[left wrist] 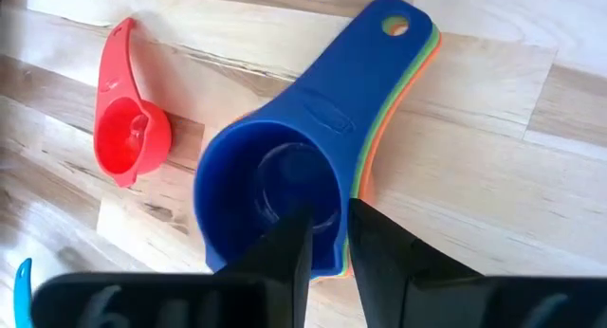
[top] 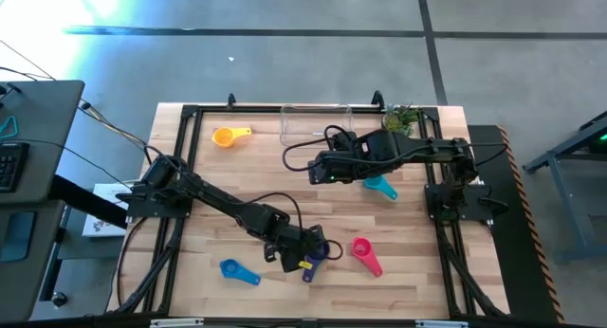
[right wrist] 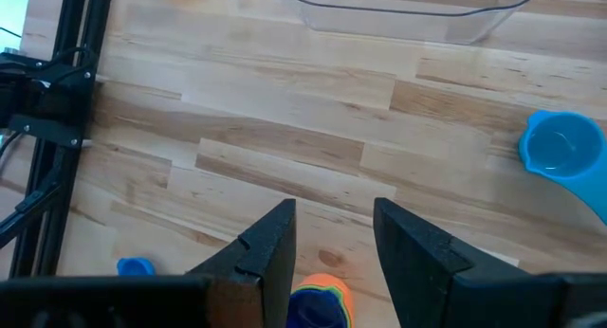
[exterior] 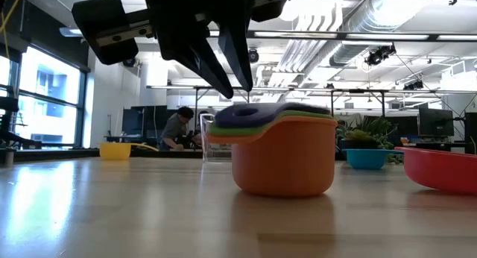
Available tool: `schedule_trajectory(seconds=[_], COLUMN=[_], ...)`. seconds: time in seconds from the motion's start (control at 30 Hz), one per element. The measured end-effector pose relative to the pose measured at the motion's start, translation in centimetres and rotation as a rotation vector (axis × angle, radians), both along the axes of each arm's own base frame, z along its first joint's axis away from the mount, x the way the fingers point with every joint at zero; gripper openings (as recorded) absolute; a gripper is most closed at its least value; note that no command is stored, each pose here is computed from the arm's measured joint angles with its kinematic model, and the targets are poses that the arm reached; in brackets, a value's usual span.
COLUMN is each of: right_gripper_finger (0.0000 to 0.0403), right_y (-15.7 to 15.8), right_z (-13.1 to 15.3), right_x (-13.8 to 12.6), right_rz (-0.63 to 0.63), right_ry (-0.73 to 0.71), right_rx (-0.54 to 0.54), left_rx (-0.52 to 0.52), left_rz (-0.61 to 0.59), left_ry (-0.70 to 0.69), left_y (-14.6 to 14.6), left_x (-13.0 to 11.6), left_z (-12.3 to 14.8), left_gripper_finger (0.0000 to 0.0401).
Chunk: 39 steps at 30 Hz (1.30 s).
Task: Nest measuring cups in basket
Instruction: Stack the yellow measuring cup on top of the dark blue measuring cup
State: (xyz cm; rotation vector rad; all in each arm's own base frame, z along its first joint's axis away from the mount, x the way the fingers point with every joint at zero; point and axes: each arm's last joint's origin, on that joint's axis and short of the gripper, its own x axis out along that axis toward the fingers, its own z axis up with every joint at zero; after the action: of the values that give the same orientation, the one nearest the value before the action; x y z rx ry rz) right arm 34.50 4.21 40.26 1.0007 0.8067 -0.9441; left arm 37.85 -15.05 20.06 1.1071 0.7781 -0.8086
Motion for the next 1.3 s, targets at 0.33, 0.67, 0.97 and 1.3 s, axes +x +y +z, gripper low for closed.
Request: schedule_trajectory(seconds=[0.33, 0.67, 0.97, 1.3], right_gripper_finger=[0.0135, 0.0135, 0.0135, 0.0135], right_y=[0.0, -0.8, -3.4, -7.3], right_z=[0.0, -0.1, 0.4, 1.9], right_x=[0.0, -0.1, -0.3, -1.8], right_rz=[0.01, 0.101, 0.249, 0.423], right_ry=[0.003, 0.063, 0.1, 0.091], right_rx=[0.006, -0.035, -0.064, -0.061], left_rx=[-0.055, -0.122, -0.308, -0.42], left_rz=[0.142, 0.4, 0.659, 0.956], left_ry=[0.02, 0.075, -0.006, -0.114], left_y=[0.3, 2.2, 5.0, 8.9], left_x=[0.0, -1.7, -3.5, -6.9], left_z=[0.1, 3.0, 8.2, 13.0], left_gripper_finger=[0.0074, 0.0074, 0.0074, 0.0074])
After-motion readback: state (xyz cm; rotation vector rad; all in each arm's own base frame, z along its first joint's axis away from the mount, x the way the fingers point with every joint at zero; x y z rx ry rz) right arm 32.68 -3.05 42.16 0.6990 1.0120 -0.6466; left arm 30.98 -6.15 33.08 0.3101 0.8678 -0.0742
